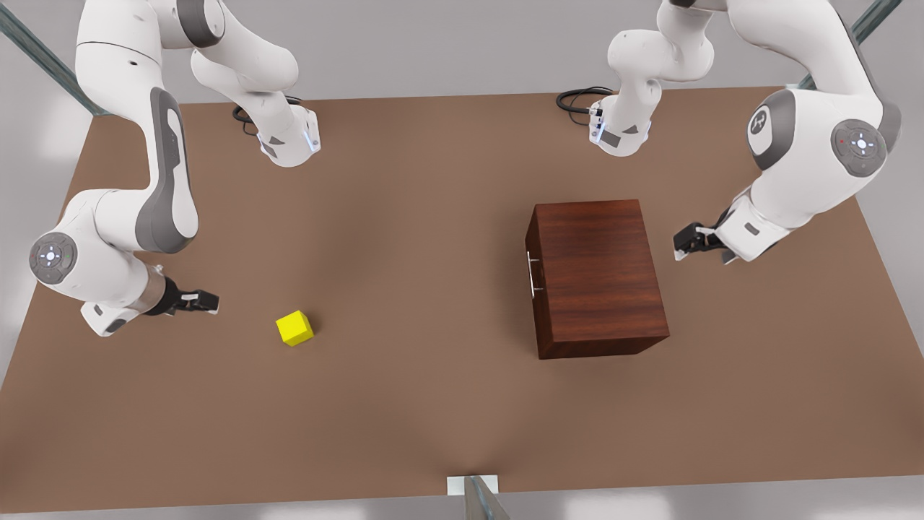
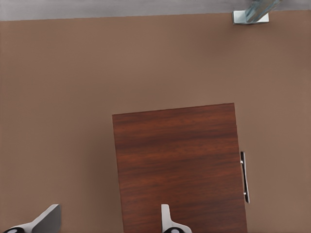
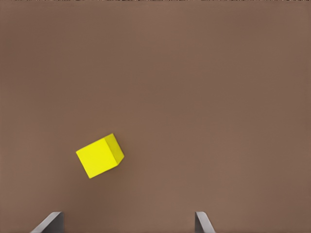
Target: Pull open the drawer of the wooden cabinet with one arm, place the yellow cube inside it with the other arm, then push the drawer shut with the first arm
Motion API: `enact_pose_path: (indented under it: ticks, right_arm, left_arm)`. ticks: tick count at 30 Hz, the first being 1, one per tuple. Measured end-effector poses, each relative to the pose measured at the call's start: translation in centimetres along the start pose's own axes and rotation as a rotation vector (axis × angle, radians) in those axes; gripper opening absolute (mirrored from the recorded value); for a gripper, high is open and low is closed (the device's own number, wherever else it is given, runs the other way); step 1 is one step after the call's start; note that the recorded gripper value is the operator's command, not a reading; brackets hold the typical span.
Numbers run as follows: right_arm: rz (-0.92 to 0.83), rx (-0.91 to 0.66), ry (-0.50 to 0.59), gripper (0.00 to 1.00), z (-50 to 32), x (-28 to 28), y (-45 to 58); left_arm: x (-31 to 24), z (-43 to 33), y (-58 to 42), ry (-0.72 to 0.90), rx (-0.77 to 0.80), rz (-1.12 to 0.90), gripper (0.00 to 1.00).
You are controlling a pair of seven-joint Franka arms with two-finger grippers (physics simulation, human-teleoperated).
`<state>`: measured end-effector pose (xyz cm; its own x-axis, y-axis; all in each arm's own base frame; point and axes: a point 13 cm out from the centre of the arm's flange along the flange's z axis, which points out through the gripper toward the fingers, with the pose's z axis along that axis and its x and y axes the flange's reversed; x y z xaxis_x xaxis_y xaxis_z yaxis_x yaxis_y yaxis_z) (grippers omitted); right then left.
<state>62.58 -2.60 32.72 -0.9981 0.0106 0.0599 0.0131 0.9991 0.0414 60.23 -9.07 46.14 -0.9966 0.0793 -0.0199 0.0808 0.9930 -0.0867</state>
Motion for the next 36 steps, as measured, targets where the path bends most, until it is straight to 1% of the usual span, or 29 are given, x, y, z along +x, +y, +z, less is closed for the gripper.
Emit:
enact_pose_path:
  ticks: [3,5,7,10,12,16,19,24,31,36]
  right_arm:
    - [-0.002,0.0,-0.007,1.0,0.0,-0.2,0.0]
    - [-0.003,0.001,-0.01,1.0,-0.1,-0.2,0.0]
    - [0.0,0.001,-0.016,1.0,-0.3,-0.3,-0.2]
    - [-0.001,0.002,-0.04,1.0,-1.9,-0.8,-0.2]
    - [0.0,0.001,-0.023,1.0,-2.7,0.1,-0.2]
    - [-0.005,-0.003,0.045,1.0,-2.2,3.0,0.4]
    - [-0.004,-0.005,0.076,1.0,-1.6,3.7,0.4]
    - [-0.006,-0.008,0.101,1.0,-1.1,4.1,0.5]
    - [-0.005,-0.008,0.11,1.0,-0.9,4.2,0.5]
    - [-0.005,-0.008,0.111,1.0,-1.0,4.2,0.5]
  left_arm:
    - [-0.5,0.1,-0.7,-0.015,0.0,-0.001,1.0]
    - [-0.5,2.0,-2.1,0.011,-0.021,0.018,1.0]
    - [0.2,4.7,-8.3,0.048,-0.072,0.115,1.0]
    - [3.6,9.4,-20.6,0.103,-0.129,0.253,1.0]
    - [4.9,11.7,-25.6,0.113,-0.157,0.264,1.0]
    - [7.1,18.8,-29.4,0.16,-0.254,0.196,1.0]
    - [8.0,23.4,-30.6,0.15,-0.339,0.132,1.0]
    - [7.8,27.1,-29.2,0.088,-0.451,0.015,1.0]
    - [6.5,28.3,-28.2,-0.007,-0.51,-0.112,1.0]
    - [6.6,30.0,-27.7,-0.037,-0.536,-0.17,1.0]
